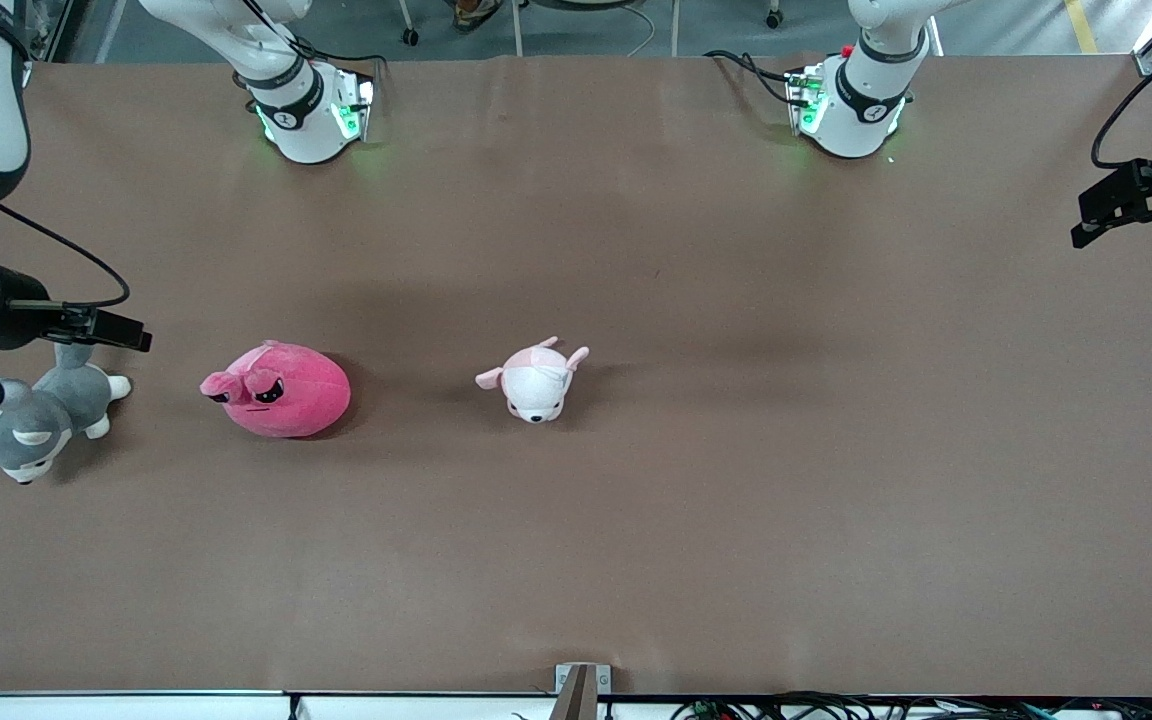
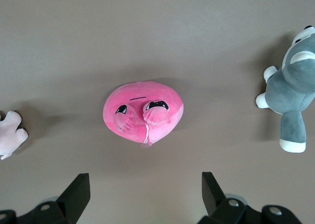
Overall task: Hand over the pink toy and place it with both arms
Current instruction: 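Open the right gripper and lift it away from the toy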
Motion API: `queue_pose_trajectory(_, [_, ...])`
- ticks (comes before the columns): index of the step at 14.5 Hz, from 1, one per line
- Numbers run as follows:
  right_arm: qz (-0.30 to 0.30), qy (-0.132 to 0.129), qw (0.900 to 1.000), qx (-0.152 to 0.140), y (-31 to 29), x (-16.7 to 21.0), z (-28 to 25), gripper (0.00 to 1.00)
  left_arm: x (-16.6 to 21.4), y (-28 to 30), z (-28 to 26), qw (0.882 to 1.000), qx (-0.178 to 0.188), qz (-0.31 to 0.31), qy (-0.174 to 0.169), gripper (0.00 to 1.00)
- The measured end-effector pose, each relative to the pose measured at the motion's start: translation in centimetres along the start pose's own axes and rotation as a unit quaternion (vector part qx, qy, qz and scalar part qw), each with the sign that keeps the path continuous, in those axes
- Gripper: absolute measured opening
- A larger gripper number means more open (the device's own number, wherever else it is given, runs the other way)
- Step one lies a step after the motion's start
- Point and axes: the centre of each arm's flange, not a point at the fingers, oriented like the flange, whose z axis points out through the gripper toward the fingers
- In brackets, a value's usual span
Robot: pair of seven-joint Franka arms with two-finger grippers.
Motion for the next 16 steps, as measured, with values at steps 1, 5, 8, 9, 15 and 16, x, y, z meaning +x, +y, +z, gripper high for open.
queue_pose_trajectory(1, [0.001, 0.001, 1.000, 0.000, 0.1, 0.0, -0.1, 1.00, 0.1, -0.2, 0.1, 1.000, -0.001, -0.001, -0.001, 1.00])
queue_pose_trajectory(5, [-0.002, 0.001, 1.000, 0.000, -0.2, -0.1, -0.4, 1.00, 0.2, -0.1, 0.2, 1.000, -0.002, 0.000, 0.000, 1.00])
queue_pose_trajectory(8, [-0.006, 0.012, 1.000, 0.001, -0.4, -0.6, -1.7, 1.00, 0.3, 0.8, 0.1, 1.000, -0.002, 0.009, 0.000, 1.00])
queue_pose_trajectory(9, [-0.008, 0.015, 1.000, 0.001, -0.5, -0.9, -2.2, 1.00, 0.3, 0.9, 0.1, 1.000, -0.002, 0.010, 0.000, 1.00])
queue_pose_trajectory(15, [-0.023, 0.013, 1.000, -0.011, -0.1, -2.2, -2.9, 1.00, 0.3, 0.7, 0.1, 1.000, -0.002, 0.008, 0.001, 1.00])
queue_pose_trajectory(16, [-0.023, 0.013, 1.000, -0.013, 0.0, -2.6, -2.9, 1.00, 0.3, 0.7, 0.1, 1.000, -0.002, 0.008, 0.001, 1.00])
